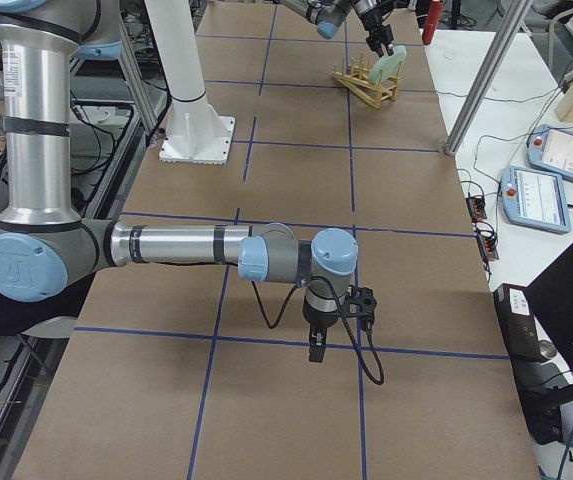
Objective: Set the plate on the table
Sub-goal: 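Move the left gripper to the pale green plate in the wooden rack, then grasp the plate's rim with the left gripper and lift it from the rack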
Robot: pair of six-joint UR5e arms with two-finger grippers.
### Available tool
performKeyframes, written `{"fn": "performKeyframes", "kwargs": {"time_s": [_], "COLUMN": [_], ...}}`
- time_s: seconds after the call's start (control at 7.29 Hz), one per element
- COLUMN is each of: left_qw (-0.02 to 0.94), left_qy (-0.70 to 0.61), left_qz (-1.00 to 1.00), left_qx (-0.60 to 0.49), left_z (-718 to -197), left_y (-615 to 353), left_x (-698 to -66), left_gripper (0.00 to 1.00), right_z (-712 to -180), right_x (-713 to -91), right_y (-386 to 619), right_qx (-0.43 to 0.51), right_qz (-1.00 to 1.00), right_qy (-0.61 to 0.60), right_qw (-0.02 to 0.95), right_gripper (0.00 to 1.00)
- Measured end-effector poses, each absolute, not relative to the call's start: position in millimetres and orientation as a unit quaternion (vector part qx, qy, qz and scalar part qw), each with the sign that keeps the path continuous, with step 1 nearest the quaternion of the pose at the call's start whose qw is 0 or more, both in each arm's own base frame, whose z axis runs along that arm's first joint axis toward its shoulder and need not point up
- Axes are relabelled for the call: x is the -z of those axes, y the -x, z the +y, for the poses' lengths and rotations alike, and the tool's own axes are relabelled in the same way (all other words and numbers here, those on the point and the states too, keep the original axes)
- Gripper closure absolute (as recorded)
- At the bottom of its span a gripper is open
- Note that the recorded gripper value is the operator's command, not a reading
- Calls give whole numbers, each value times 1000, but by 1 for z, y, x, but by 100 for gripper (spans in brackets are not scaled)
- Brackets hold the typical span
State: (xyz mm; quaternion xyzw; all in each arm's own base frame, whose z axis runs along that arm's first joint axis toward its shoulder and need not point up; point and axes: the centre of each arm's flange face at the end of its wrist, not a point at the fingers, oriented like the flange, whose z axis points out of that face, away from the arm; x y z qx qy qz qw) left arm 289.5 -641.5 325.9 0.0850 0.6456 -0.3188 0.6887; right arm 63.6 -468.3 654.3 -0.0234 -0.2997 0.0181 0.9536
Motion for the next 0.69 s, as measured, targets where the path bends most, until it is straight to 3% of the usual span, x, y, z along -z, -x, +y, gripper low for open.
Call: {"fn": "performKeyframes", "kwargs": {"time_s": [0.14, 0.69], "left_qw": [689, 673], "left_qy": [-85, -101], "left_qz": [646, 664], "left_qx": [319, 309], "left_z": [-642, -640], "left_y": [-290, -274], "left_x": [-326, -324], "left_gripper": [98, 100], "right_z": [-468, -468], "right_x": [-654, -654], "right_y": [-63, -63], "right_qx": [-18, -18], "right_qz": [-300, -300], "right_qy": [23, 24], "right_qw": [954, 954], "right_gripper": [0, 0]}}
